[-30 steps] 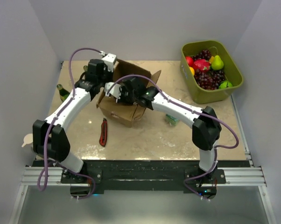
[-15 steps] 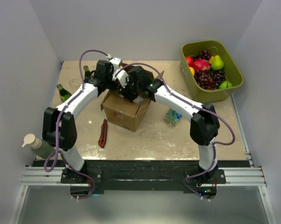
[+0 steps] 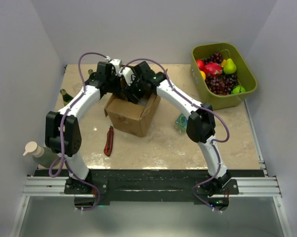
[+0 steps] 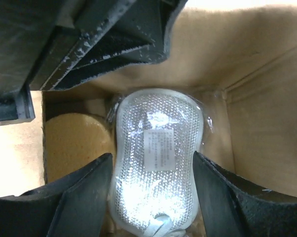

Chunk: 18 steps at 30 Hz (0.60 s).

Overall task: Unpack the express box
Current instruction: Pick up the product from the express box.

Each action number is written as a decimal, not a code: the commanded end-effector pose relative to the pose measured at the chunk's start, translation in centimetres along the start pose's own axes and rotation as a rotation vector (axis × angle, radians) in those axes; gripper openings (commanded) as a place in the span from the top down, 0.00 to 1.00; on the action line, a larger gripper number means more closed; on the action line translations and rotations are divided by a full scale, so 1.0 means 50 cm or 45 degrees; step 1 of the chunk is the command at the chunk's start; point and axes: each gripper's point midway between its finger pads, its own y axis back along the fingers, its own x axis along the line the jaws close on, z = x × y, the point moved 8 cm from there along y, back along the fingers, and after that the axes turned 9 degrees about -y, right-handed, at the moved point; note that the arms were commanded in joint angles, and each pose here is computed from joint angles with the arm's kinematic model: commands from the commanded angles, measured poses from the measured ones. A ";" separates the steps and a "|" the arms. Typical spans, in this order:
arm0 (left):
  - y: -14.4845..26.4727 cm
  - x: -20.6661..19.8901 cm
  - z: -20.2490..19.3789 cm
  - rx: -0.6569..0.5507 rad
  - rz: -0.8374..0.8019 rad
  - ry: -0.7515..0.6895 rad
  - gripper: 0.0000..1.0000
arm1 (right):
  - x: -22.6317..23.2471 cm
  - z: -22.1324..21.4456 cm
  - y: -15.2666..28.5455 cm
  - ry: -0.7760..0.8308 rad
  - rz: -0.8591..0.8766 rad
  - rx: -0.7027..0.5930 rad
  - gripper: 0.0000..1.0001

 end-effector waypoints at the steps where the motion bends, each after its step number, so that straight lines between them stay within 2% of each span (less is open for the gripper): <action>1: 0.000 -0.043 0.081 -0.209 -0.169 0.078 0.86 | 0.032 -0.213 -0.035 -0.202 0.150 0.617 0.33; 2: 0.006 -0.049 0.083 -0.215 -0.250 0.072 0.78 | 0.028 -0.216 -0.021 -0.166 0.171 0.615 0.34; 3: 0.013 -0.045 0.089 -0.233 -0.280 0.075 0.64 | 0.028 -0.214 0.008 -0.156 0.180 0.605 0.35; 6: 0.034 -0.045 0.095 -0.273 -0.410 0.093 0.51 | 0.032 -0.197 0.065 -0.086 0.230 0.502 0.36; 7: 0.039 -0.040 0.099 -0.306 -0.458 0.110 0.51 | 0.030 -0.178 0.072 -0.031 0.230 0.396 0.36; 9: 0.040 -0.054 0.077 -0.286 -0.636 0.162 0.47 | 0.028 -0.191 0.084 0.074 0.237 0.342 0.34; 10: 0.035 -0.046 0.073 -0.296 -0.676 0.186 0.47 | 0.021 -0.172 0.094 0.108 0.175 0.256 0.33; 12: 0.022 -0.045 0.047 -0.232 -0.717 0.252 0.49 | 0.016 -0.166 0.088 0.156 0.163 0.282 0.33; 13: 0.018 -0.040 0.042 -0.233 -0.724 0.269 0.50 | 0.011 -0.195 0.062 0.118 0.170 0.401 0.33; 14: 0.019 -0.042 0.036 -0.231 -0.760 0.272 0.51 | 0.003 -0.180 0.053 0.097 0.154 0.409 0.33; 16: 0.016 -0.043 0.026 -0.220 -0.764 0.287 0.54 | -0.003 -0.203 0.014 0.033 0.140 0.498 0.32; 18: 0.011 -0.046 0.014 -0.200 -0.772 0.305 0.54 | -0.002 -0.216 -0.004 0.017 0.125 0.489 0.30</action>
